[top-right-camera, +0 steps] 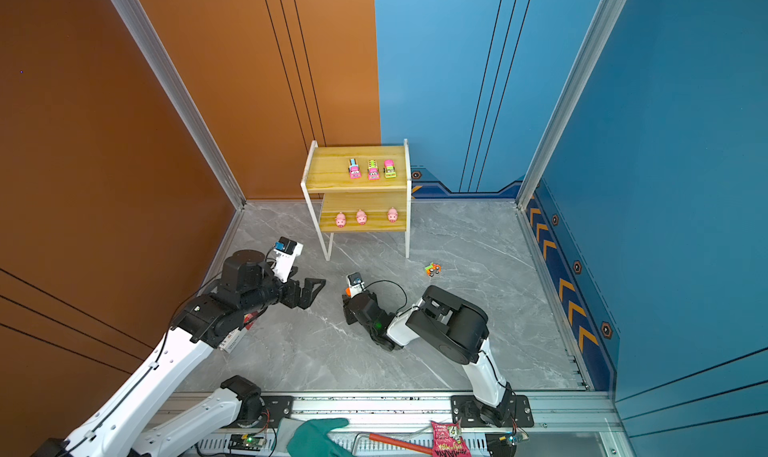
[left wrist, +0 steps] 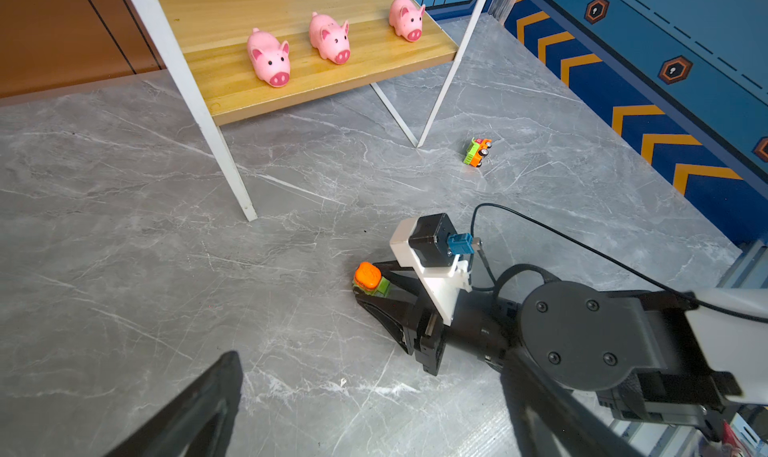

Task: Place and organize the plastic toys onto the shelf
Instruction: 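Close the right gripper on the green-and-orange truck, then lift the truck with the right gripper and carry it onto the top shelf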

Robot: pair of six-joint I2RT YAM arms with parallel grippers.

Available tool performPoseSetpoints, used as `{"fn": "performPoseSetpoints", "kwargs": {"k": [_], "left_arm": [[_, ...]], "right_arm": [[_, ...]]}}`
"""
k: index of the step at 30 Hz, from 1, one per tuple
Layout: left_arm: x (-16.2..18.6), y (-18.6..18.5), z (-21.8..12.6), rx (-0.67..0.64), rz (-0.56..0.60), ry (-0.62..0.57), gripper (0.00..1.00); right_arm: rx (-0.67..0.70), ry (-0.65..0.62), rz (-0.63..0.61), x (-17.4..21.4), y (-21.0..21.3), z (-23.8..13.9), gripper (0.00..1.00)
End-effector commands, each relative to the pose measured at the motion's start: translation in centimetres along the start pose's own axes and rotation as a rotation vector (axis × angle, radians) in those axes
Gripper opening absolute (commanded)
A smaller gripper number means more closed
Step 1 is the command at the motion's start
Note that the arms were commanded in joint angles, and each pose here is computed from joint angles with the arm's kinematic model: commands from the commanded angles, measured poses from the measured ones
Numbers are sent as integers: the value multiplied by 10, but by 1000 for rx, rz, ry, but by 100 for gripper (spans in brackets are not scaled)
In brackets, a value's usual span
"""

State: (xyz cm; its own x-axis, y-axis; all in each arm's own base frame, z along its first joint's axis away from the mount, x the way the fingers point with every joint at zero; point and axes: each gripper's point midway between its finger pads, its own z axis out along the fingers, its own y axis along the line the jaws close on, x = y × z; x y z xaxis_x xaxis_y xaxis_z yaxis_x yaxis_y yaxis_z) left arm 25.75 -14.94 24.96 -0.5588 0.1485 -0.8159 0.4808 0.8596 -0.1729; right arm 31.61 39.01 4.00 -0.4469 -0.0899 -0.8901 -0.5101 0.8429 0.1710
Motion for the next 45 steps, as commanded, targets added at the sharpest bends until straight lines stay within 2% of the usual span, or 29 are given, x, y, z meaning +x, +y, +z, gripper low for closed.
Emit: {"fn": "performPoseSetpoints", "kwargs": {"k": [1,9,14,20,30,37,45], "left_arm": [[1,4,-1,-19,10,-8,98],[-1,11,-1,-45,-11,-12,98],[-2,18,-2,-67,-26,-16,98],[-7,35,-6,-127,-75,-36,98],[-23,72,-24,-260,-198,-103,98],[-63,64,-46,-247,-235,-203,98],[-89,57,-42,-238,-198,-213,98]], "right_arm": [[0,42,-26,9,-1,4,38],[-17,52,-34,8,3,2,24],[-41,19,-60,-14,12,-12,19],[-56,-50,-114,-79,30,-47,18],[2,-98,-162,-215,42,-99,17],[43,-190,-176,-292,34,-107,17],[85,-262,-184,-342,26,-94,18]]}}
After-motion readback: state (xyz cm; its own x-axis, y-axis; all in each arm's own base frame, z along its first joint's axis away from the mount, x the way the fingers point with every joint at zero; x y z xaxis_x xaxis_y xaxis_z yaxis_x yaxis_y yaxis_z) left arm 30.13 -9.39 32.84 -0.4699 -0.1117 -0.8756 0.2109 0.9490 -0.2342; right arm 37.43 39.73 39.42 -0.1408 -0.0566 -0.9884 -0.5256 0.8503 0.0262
